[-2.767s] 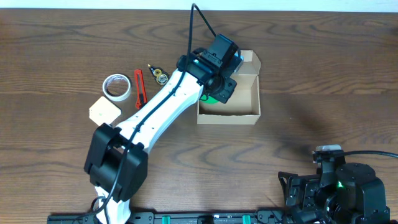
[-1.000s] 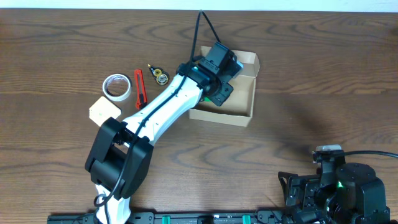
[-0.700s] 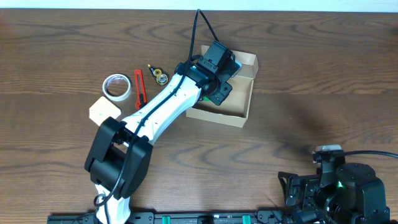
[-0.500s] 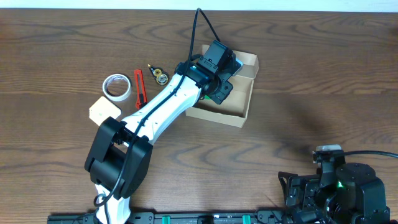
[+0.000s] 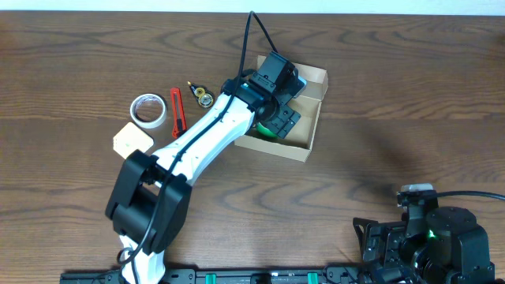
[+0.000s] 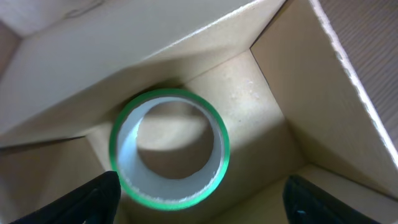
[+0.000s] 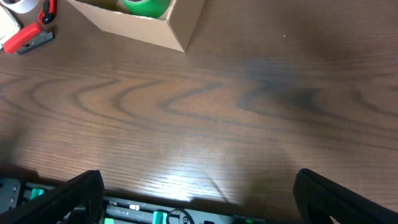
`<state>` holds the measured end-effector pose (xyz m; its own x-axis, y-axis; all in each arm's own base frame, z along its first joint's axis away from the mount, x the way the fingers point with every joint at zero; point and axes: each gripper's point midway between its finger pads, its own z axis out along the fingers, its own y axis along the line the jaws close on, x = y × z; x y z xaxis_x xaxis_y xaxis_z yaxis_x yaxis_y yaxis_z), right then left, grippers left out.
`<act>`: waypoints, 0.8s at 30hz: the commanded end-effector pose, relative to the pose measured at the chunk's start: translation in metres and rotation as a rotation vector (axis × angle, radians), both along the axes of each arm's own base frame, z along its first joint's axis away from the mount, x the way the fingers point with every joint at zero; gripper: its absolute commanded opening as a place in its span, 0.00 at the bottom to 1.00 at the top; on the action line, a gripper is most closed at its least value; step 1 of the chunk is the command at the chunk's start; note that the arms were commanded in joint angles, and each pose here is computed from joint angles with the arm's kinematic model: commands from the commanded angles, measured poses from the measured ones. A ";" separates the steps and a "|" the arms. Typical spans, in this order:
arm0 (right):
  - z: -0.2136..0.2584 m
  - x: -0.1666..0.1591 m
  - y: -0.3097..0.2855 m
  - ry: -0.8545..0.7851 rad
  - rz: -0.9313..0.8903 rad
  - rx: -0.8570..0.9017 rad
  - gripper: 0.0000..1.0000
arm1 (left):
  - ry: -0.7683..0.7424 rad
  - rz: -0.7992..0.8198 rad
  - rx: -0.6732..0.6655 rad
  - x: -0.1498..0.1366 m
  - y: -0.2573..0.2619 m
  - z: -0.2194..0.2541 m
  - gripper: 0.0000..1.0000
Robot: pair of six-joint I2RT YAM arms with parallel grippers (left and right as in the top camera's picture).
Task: Pack container
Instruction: 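Carry the green tape roll over the box and lower it inside, then open the left gripper and adjust the tape roll flat in the box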
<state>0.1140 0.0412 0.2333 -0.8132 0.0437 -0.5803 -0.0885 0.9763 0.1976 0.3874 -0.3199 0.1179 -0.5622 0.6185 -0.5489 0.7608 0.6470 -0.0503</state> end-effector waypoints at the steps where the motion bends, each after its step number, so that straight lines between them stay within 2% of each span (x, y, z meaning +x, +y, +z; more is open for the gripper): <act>1: 0.000 0.000 -0.001 0.003 -0.018 0.009 0.99 | -0.146 0.060 -0.019 0.010 0.010 0.063 0.78; 4: 0.000 0.000 -0.001 0.003 -0.018 0.009 0.99 | -0.198 0.178 0.043 0.019 0.038 0.077 0.68; 6: 0.000 0.000 -0.001 0.003 -0.018 0.009 0.99 | -0.197 0.235 0.076 0.024 0.052 0.075 0.67; 14: 0.000 0.000 -0.001 0.003 -0.018 0.009 0.99 | -0.024 0.377 0.101 0.036 0.090 0.019 0.58; 16: 0.000 0.000 -0.001 0.003 -0.018 0.009 0.99 | 0.008 0.396 0.112 0.038 0.098 0.006 0.54; 24: 0.000 0.000 -0.001 0.003 -0.018 0.009 0.99 | 0.126 0.372 0.065 0.035 0.097 -0.021 0.50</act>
